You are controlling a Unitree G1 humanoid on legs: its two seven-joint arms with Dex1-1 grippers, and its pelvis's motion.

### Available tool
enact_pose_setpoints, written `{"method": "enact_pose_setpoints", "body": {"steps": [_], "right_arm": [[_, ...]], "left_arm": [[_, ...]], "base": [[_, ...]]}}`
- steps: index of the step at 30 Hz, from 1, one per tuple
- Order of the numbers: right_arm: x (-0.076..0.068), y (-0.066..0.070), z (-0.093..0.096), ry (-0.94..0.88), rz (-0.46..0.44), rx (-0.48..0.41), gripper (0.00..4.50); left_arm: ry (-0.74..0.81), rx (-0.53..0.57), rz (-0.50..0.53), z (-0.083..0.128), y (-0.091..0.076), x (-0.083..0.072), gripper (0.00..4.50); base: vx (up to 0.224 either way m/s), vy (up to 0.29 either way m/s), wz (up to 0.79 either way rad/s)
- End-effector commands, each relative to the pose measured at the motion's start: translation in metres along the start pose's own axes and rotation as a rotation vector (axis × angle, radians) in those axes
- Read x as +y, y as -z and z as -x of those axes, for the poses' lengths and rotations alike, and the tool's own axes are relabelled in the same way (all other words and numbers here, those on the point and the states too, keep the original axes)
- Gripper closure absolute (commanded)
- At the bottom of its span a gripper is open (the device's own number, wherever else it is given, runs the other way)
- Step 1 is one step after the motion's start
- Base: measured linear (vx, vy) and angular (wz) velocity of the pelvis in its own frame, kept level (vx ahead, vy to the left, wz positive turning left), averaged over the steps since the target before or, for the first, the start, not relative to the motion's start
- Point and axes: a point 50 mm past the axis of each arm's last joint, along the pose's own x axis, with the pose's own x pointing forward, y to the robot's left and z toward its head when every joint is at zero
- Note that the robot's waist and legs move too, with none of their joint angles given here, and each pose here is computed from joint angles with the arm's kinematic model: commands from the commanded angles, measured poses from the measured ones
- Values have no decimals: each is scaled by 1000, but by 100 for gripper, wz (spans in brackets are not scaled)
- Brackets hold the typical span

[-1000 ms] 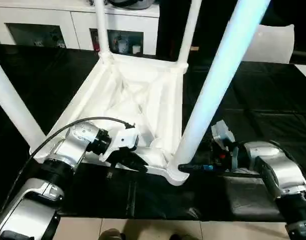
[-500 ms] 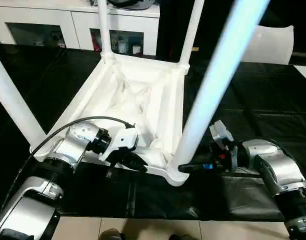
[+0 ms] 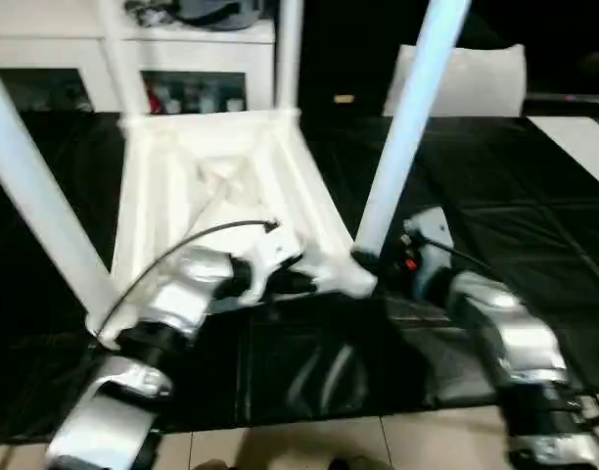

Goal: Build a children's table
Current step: Rotate leg to tighten

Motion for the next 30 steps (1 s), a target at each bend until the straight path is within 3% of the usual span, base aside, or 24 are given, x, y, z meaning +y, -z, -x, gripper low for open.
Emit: {"method": "enact_pose_setpoints", "body": {"steps": [1, 2, 4, 7, 8, 10, 15, 20, 23, 30], "right_arm": [[61, 4, -25, -236, -49, 21, 257], [64, 2, -27, -227, -53, 9, 257], [68, 0, -28, -227, -55, -19, 187], [66, 1, -22, -225, -51, -36, 178], [61, 2, -18, -221, -26, -47, 150], [58, 2, -17, -220, -13, -56, 136], [35, 1, 2, -273, 61, -84, 88], [4, -1, 26, -361, 165, -48, 44], [-8, -5, 33, -399, 203, -36, 14], [-14, -10, 42, -576, 243, 1, 2]], "left_arm": [[-5, -188, -13, -22, -47, -17, 450], [-12, -184, -15, -23, -47, -17, 450], [-12, -165, -51, -21, -46, -17, 450], [-16, -140, -90, -14, -40, -15, 450], [-24, -129, -104, -10, -36, -12, 450], [-26, -125, -105, -9, -34, -11, 450], [45, -118, -159, 7, -23, -8, 450], [210, -94, -244, 28, -13, -6, 450], [270, -79, -258, 35, -10, -4, 450], [420, -44, -294, 48, -5, -5, 450]], "base": [[0, 0, 0], [0, 0, 0], [0, 0, 0], [0, 0, 0], [0, 0, 0], [0, 0, 0], [0, 0, 0], [0, 0, 0], [0, 0, 0], [0, 0, 0]]}}
